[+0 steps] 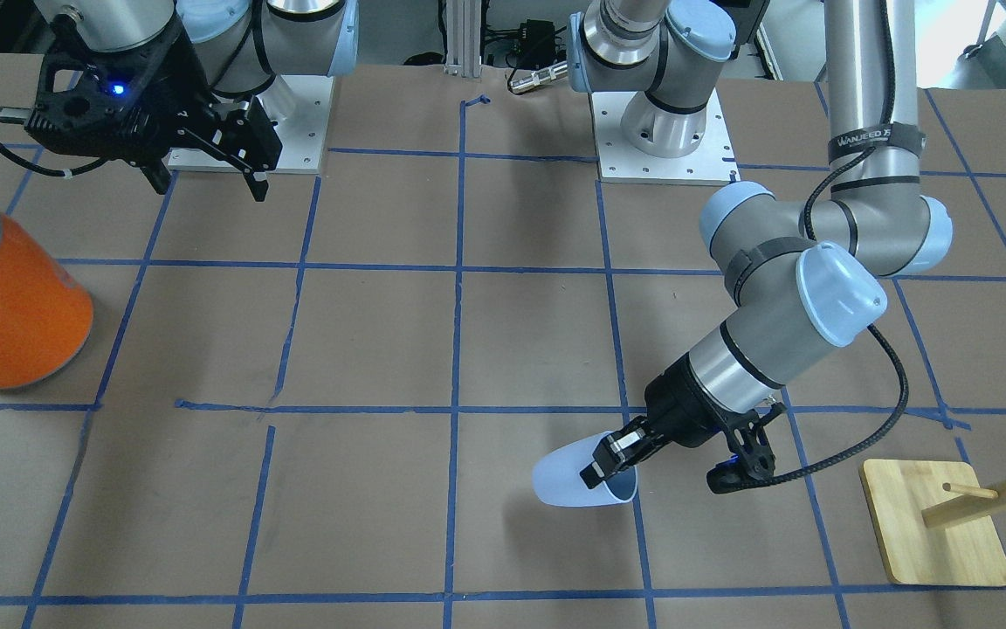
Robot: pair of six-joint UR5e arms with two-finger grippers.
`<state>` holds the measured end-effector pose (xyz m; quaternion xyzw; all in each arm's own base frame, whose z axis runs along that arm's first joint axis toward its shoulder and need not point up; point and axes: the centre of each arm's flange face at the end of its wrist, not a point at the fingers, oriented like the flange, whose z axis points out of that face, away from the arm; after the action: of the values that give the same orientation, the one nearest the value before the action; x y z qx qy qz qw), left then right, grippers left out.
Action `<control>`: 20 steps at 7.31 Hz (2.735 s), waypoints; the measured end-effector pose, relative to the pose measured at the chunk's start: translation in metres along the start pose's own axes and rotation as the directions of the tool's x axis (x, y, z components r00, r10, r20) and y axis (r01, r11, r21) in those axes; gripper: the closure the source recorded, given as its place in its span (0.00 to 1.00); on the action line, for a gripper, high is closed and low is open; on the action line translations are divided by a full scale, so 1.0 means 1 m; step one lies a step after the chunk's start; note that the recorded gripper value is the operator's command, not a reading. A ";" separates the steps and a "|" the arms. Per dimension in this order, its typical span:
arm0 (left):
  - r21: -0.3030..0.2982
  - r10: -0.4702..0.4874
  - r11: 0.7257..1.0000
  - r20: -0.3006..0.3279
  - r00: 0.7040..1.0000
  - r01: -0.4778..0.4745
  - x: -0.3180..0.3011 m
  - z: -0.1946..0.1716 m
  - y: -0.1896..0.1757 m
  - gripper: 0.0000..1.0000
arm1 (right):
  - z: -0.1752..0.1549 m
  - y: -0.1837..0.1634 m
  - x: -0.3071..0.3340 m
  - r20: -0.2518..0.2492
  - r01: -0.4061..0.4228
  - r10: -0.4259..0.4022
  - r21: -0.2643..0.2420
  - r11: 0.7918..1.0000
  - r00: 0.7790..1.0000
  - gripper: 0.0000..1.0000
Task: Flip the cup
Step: 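Grip the cup rim with the left gripper and tilt it upright, then lower the upright cup onto the table with the left gripper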
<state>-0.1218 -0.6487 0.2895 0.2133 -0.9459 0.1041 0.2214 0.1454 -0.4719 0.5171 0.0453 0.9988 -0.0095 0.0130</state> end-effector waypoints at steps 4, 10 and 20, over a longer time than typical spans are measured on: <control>-0.078 0.362 0.931 0.344 0.866 -0.358 -0.014 -0.018 -0.036 1.00 | 0.000 0.000 0.000 0.000 0.000 0.000 0.000 1.000 1.000 0.00; -0.140 0.482 0.871 0.427 0.765 -0.471 -0.038 -0.003 -0.059 1.00 | 0.000 0.001 0.000 0.000 0.001 -0.001 0.000 1.000 1.000 0.00; -0.138 0.467 0.880 0.427 0.774 -0.454 -0.051 0.015 -0.051 0.00 | -0.001 0.002 -0.002 0.000 0.005 -0.005 0.001 1.000 1.000 0.00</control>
<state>-0.0630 -0.6799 0.2583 -0.0094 -0.9954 0.0903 -0.0321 0.1475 -0.4702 0.5178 0.0430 0.9989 -0.0102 0.0129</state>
